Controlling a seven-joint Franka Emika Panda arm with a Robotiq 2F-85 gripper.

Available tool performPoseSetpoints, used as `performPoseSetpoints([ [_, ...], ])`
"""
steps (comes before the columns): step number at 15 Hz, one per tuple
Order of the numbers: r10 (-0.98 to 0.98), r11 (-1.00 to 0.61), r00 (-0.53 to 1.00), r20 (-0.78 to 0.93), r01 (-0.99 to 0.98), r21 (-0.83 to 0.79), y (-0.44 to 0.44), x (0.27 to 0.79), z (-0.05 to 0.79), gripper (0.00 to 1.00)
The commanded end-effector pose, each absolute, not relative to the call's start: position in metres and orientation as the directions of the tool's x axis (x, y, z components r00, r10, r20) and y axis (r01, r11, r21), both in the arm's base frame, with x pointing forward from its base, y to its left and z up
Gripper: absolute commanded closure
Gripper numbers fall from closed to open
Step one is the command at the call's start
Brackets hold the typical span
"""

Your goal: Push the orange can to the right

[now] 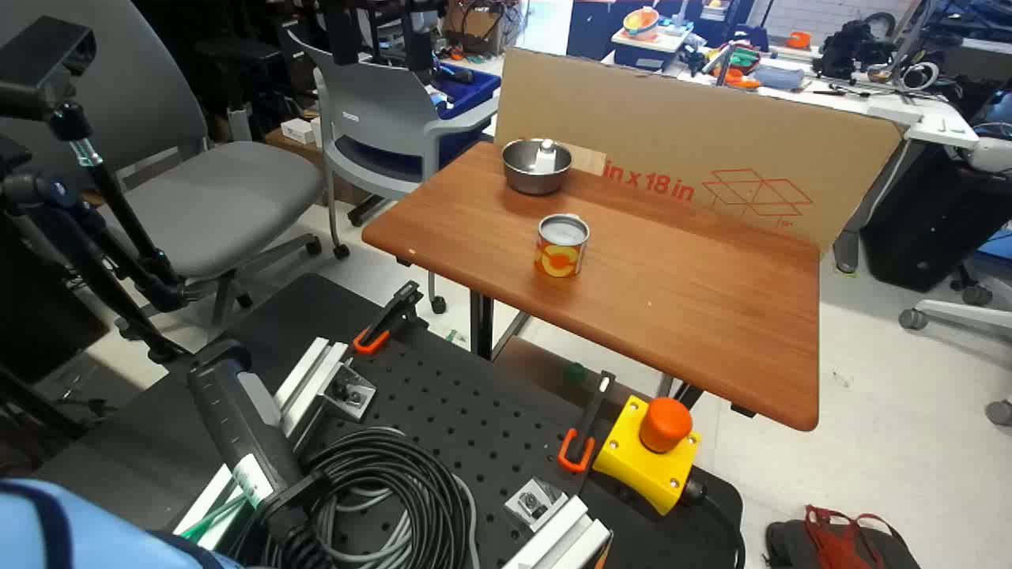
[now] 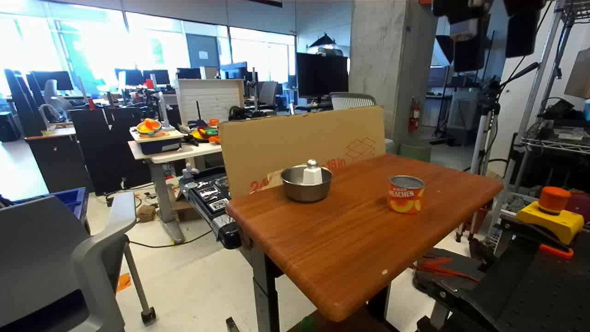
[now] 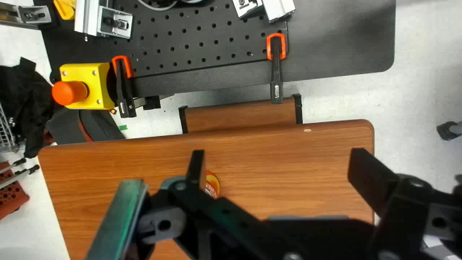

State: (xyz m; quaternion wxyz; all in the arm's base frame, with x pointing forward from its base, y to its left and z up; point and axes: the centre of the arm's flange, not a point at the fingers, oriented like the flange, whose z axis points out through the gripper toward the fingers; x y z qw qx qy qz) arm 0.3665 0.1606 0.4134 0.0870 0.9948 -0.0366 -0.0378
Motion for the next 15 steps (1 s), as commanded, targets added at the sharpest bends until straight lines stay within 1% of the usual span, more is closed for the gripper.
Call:
performPoseSetpoints([
  [1,-0.08,-0.982,0.994,-0.069,-0.066,0.176,0.161,0.366,0.413,0.0],
  [7,-0.08,-0.982,0.994,-0.069,-0.066,0.176,0.161,0.366,0.413,0.0],
  [11,-0.072,-0.988,0.993,-0.091,-0.058,0.145,0.145,0.414,0.385,0.0],
  [15,-0.031,-0.999,0.997,-0.064,-0.028,0.046,0.126,0.455,0.341,0.0],
])
